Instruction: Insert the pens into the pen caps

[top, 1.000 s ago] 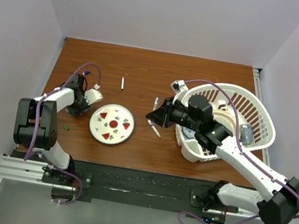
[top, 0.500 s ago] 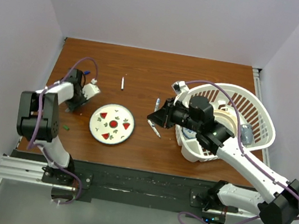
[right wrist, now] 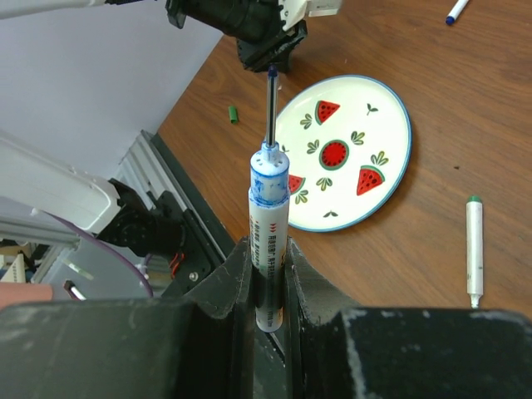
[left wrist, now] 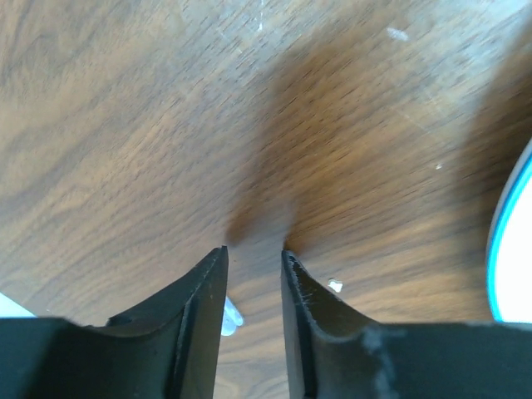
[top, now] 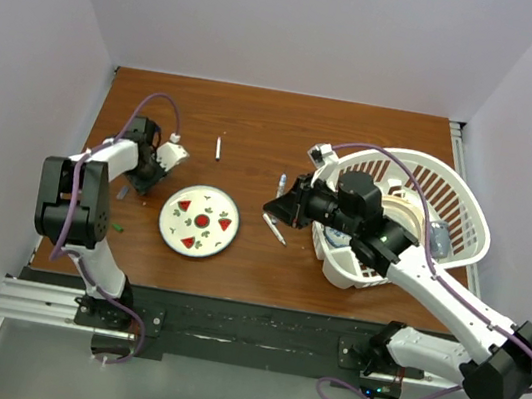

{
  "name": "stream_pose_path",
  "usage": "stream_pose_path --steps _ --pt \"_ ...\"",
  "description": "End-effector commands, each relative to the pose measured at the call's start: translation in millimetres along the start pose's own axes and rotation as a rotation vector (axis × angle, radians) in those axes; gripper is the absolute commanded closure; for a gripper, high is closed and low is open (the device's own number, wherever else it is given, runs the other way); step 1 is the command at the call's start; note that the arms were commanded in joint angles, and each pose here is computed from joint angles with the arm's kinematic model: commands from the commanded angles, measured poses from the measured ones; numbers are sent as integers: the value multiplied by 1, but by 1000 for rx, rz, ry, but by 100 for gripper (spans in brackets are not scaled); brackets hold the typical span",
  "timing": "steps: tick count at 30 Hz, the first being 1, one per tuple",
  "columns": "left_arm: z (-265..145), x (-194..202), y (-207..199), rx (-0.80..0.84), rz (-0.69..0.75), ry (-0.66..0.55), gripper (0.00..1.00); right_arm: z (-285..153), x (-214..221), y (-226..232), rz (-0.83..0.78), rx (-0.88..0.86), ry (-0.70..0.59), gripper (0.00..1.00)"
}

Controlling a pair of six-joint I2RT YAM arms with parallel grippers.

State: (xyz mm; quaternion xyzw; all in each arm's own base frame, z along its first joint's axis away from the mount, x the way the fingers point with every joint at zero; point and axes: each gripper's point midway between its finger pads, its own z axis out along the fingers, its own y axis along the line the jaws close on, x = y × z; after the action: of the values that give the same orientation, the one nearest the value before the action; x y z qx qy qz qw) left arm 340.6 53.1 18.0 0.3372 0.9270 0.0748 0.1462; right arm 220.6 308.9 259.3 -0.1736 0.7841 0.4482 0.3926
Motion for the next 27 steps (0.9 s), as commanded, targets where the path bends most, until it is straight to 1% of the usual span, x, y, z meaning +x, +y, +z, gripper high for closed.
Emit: stream_pose_path --steps 1,2,4,5,6,7,8,14,18,22,24,27 --pt "-21 -7 16 -78 -82 6 62 -9 -20 11 -25 -18 -81 100" --pt "-26 -2 23 -116 -91 33 61 -9 -20 11 -31 -19 -80 100" --pt "-30 11 27 -122 -132 68 60 -13 -22 12 -38 -13 -86 100" --pt "-33 13 29 -119 -147 64 55 -12 -22 10 -35 -5 -89 100" --pt "-35 18 26 -106 -162 75 43 -12 -21 9 -34 -4 -89 100" --pt "-36 18 26 -102 -165 74 38 -11 -21 9 -32 -4 -88 100" --pt "-37 20 26 -106 -169 75 37 -10 -19 9 -26 -6 -82 100" --pt "-31 32 38 -149 -173 76 38 -9 -18 8 -18 -4 -76 100" --pt "-17 36 40 -106 -233 86 42 -11 -22 7 -25 8 -94 100" --pt "-13 36 42 -96 -253 69 44 -15 -21 3 -31 31 -99 100" --pt "-8 29 37 -57 -252 39 45 -16 -21 2 -35 36 -105 100" --pt "0 30 27 -2 -256 39 49 -16 -22 2 -34 35 -110 100"
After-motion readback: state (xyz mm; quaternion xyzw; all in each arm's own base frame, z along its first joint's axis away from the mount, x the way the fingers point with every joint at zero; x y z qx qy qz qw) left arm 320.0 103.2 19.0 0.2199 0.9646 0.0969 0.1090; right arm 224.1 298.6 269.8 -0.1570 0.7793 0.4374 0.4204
